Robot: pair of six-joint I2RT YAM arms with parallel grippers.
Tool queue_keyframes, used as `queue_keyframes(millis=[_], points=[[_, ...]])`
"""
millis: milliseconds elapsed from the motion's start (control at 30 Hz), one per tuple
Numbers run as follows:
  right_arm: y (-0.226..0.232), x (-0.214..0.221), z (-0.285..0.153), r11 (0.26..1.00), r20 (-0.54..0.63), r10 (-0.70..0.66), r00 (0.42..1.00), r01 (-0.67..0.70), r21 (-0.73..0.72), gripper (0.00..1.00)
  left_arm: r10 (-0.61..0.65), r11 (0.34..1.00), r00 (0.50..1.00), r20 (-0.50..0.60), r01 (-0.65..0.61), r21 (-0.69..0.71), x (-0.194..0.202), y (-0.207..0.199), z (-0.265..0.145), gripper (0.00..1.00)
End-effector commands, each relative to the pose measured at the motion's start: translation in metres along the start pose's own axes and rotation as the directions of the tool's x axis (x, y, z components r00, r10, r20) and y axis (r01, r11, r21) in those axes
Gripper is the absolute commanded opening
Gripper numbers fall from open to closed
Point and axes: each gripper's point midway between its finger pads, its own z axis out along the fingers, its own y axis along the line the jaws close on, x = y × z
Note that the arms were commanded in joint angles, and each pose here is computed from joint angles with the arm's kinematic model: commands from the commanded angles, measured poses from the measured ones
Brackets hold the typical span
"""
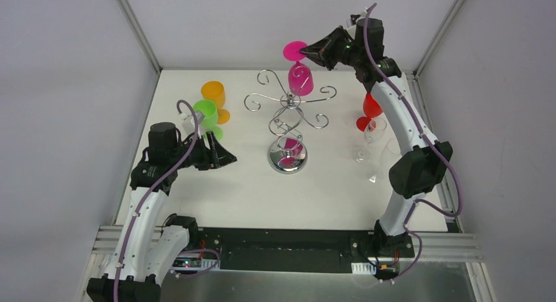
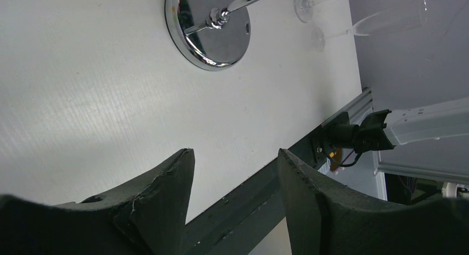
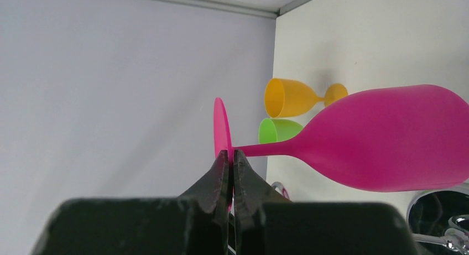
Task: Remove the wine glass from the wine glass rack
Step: Pick up the wine glass from the wine rack, then place the wine glass at the center of the board.
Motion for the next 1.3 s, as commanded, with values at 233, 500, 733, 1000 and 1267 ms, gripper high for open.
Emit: queue_keyframes(millis=[233, 500, 733, 1000, 1267], points=[[0.018, -0.065, -0.045, 0.998, 0.215, 0.006, 0.976, 0.006, -0.056, 0.0, 0.033, 0.999, 0.999, 0.011, -0.033, 0.014, -0.001, 0.0, -0.001, 0.58], [0.018, -0.075, -0.092, 0.997, 0.297, -0.032, 0.954, 0.052, -0.058, 0.0, 0.03, 1.0, 1.0, 0.01, -0.03, 0.008, -0.001, 0.002, 0.0, 0.59], [0.024, -0.055, -0.131, 0.99, 0.341, -0.11, 0.934, 0.133, -0.045, 0.0, 0.028, 0.999, 1.0, -0.002, -0.028, 0.027, 0.0, -0.001, 0.0, 0.59], [0.025, -0.024, -0.172, 0.975, 0.387, -0.194, 0.901, 0.221, -0.025, 0.0, 0.019, 0.999, 1.0, -0.009, -0.018, 0.046, 0.0, -0.006, 0.0, 0.59], [0.015, 0.004, -0.202, 0.952, 0.382, -0.294, 0.876, 0.304, 0.037, 0.0, -0.037, 0.995, 0.999, -0.001, 0.037, 0.091, 0.0, -0.022, -0.008, 0.6]])
